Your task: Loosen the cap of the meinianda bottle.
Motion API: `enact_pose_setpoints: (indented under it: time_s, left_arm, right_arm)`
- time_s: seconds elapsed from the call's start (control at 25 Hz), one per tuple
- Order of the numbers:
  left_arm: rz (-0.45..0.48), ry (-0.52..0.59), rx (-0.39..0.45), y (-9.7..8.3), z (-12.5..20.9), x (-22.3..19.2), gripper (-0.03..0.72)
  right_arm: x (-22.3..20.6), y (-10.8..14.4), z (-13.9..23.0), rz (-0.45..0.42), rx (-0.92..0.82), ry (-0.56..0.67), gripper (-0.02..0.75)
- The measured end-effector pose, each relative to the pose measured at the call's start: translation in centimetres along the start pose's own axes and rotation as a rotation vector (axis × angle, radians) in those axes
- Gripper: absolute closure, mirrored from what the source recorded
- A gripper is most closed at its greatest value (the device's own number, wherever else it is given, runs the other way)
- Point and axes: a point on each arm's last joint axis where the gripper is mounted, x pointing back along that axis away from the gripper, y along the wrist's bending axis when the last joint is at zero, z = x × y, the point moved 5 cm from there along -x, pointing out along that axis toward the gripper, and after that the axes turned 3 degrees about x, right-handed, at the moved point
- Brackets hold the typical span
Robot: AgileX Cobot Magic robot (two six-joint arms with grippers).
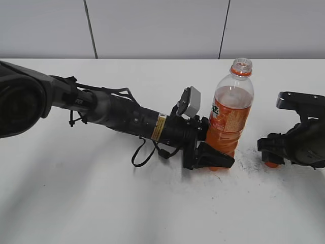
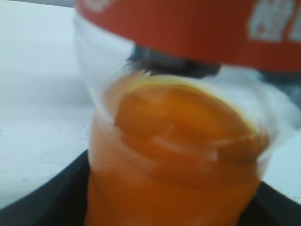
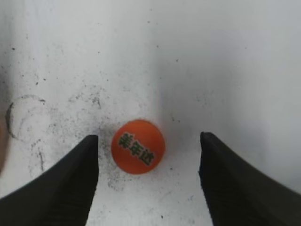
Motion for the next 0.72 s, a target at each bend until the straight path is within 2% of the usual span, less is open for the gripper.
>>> enact_pose_setpoints:
  time_s: [0.08, 0.28, 0.72]
  left_arm:
    - [-0.003, -0.002, 0.001, 0.1, 0.0, 0.2, 0.128]
    - [-0.016, 0.01, 0.001, 0.7, 0.4, 1.3, 0.018]
    - [-0.021, 0.077, 0.02, 1.7, 1.8, 4.2, 0.004]
  right_arm:
    - [0.6, -0.1, 0.2, 0.009, -0.001, 0.024, 0.24]
    - [2.2, -0.2, 0.4, 0.022, -0.001, 0.049, 0.235]
    - [5.2, 0.1, -1.3, -0.004, -0.001, -0.063, 0.235]
